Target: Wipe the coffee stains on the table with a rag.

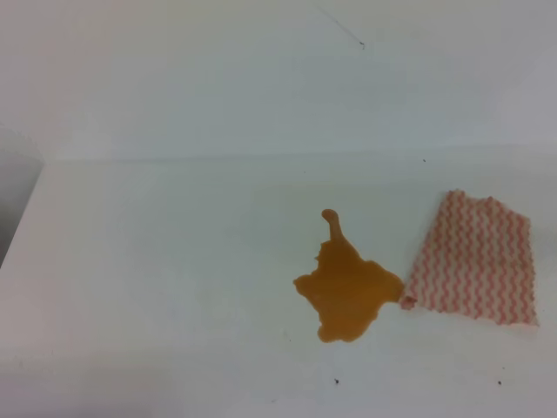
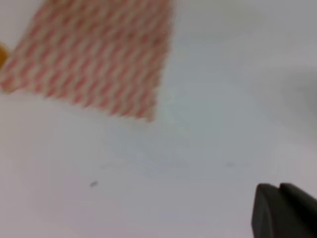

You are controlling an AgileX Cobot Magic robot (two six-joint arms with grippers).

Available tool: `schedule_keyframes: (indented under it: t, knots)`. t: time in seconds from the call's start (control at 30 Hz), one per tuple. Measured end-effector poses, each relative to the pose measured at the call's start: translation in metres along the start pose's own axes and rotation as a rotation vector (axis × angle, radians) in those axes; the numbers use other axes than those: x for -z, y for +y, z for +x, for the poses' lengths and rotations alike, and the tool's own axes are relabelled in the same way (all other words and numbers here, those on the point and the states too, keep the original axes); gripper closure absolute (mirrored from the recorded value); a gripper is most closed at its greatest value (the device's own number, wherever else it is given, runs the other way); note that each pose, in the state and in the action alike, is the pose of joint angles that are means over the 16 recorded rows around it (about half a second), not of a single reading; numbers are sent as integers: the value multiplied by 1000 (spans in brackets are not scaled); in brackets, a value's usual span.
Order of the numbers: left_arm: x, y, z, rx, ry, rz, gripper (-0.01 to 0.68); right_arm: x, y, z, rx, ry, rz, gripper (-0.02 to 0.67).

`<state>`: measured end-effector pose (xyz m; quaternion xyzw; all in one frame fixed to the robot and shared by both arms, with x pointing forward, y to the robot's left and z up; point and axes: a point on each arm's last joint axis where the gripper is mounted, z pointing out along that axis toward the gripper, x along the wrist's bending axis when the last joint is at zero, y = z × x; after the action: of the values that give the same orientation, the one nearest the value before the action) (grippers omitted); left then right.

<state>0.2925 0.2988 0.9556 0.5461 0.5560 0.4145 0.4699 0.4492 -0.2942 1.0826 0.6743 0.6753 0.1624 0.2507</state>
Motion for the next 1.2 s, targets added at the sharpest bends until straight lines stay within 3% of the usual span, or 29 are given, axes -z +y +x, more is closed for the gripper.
schedule_keyframes:
  t: [0.33, 0.77, 0.93, 1.2]
  knots:
    - [0, 3, 0, 0, 1, 4, 675, -54, 55, 32, 96, 218, 179, 621]
    - [0, 1, 0, 0, 1, 9, 675, -129, 102, 74, 63, 428, 225, 340]
    - [0, 1, 0, 0, 1, 8, 675, -152, 106, 93, 83, 435, 209, 280]
    - [-1, -2, 0, 0, 1, 10, 674, -184, 111, 122, 114, 330, 214, 272]
